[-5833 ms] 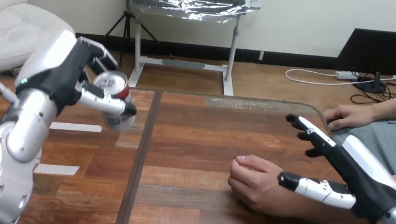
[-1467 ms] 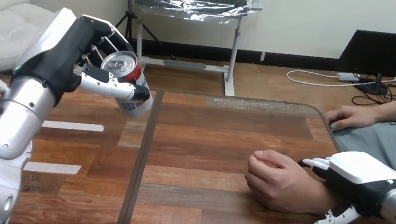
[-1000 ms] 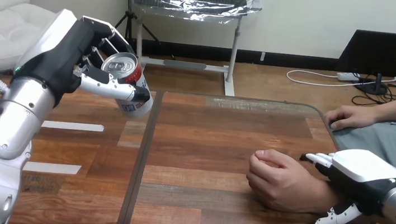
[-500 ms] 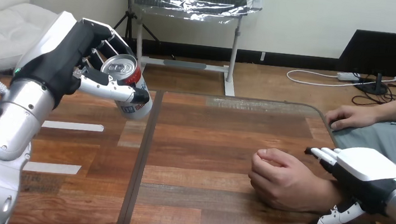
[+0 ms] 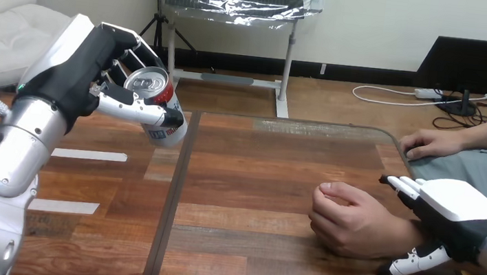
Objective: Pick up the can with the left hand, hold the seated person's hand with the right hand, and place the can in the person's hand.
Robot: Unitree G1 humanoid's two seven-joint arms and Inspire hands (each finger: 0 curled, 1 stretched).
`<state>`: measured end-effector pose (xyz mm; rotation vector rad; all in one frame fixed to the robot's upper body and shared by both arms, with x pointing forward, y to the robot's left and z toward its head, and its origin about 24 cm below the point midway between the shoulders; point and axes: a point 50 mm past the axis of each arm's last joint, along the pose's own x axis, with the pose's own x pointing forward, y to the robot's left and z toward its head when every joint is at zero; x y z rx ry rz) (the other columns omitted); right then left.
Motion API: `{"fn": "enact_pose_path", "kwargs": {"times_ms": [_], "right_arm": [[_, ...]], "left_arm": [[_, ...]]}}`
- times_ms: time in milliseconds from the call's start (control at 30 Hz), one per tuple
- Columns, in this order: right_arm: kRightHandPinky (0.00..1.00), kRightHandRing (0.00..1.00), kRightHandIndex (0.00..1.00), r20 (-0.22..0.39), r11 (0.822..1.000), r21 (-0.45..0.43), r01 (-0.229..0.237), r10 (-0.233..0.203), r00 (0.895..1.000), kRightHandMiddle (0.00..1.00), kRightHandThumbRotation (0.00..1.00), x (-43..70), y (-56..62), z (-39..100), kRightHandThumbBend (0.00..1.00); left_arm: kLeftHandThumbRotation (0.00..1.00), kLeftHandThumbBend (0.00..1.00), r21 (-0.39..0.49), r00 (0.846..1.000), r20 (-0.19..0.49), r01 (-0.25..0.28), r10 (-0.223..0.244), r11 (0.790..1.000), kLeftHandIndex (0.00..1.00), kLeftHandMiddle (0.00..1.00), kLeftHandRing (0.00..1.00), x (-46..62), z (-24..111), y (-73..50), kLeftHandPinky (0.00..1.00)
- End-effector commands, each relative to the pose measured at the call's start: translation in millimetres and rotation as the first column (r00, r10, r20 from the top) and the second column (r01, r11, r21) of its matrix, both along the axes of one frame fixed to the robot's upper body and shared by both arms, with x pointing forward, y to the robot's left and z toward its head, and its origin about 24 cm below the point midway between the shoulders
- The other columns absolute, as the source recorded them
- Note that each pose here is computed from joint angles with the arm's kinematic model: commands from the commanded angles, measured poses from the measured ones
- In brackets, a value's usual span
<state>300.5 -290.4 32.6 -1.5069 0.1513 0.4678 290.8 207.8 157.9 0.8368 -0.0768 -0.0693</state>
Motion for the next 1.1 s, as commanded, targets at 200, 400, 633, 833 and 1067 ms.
{"fn": "enact_pose_path", "kwargs": {"times_ms": [200, 400, 633, 833, 1067], "right_arm": [[1.0, 1.0, 1.0, 0.144, 0.994, 0.017, 0.112, -0.113, 0.983, 1.0, 0.52, 9.4, -30.4, 36.8, 1.0], [1.0, 1.0, 1.0, 0.19, 0.994, 0.05, 0.096, -0.104, 0.976, 1.0, 0.56, 10.1, -30.5, 42.3, 1.0], [1.0, 1.0, 1.0, 0.226, 0.994, 0.071, 0.086, -0.1, 0.969, 1.0, 0.61, 11.2, -30.6, 47.6, 1.0], [1.0, 1.0, 1.0, 0.245, 0.991, 0.105, 0.078, -0.102, 0.964, 1.0, 0.65, 12.8, -30.2, 54.5, 1.0], [1.0, 1.0, 1.0, 0.271, 0.988, 0.138, 0.062, -0.098, 0.958, 1.0, 0.67, 13.3, -29.2, 61.1, 1.0]], "left_arm": [[0.0, 0.63, 0.012, 0.995, 0.095, 0.008, -0.01, 1.0, 0.45, 0.42, 0.36, 0.3, 21.9, 0.6, 0.28], [0.0, 0.63, 0.01, 0.996, 0.091, 0.009, -0.01, 1.0, 0.45, 0.42, 0.36, 0.2, 21.8, 0.3, 0.28], [0.0, 0.63, 0.006, 0.996, 0.091, 0.013, -0.014, 1.0, 0.45, 0.41, 0.35, 0.1, 21.8, -0.3, 0.26], [0.0, 0.63, 0.002, 0.996, 0.088, 0.016, -0.017, 1.0, 0.45, 0.41, 0.34, 0.4, 20.8, -0.1, 0.26], [0.0, 0.62, -0.004, 0.996, 0.086, 0.018, -0.018, 1.0, 0.45, 0.41, 0.35, 0.7, 20.0, 0.2, 0.26]]}}
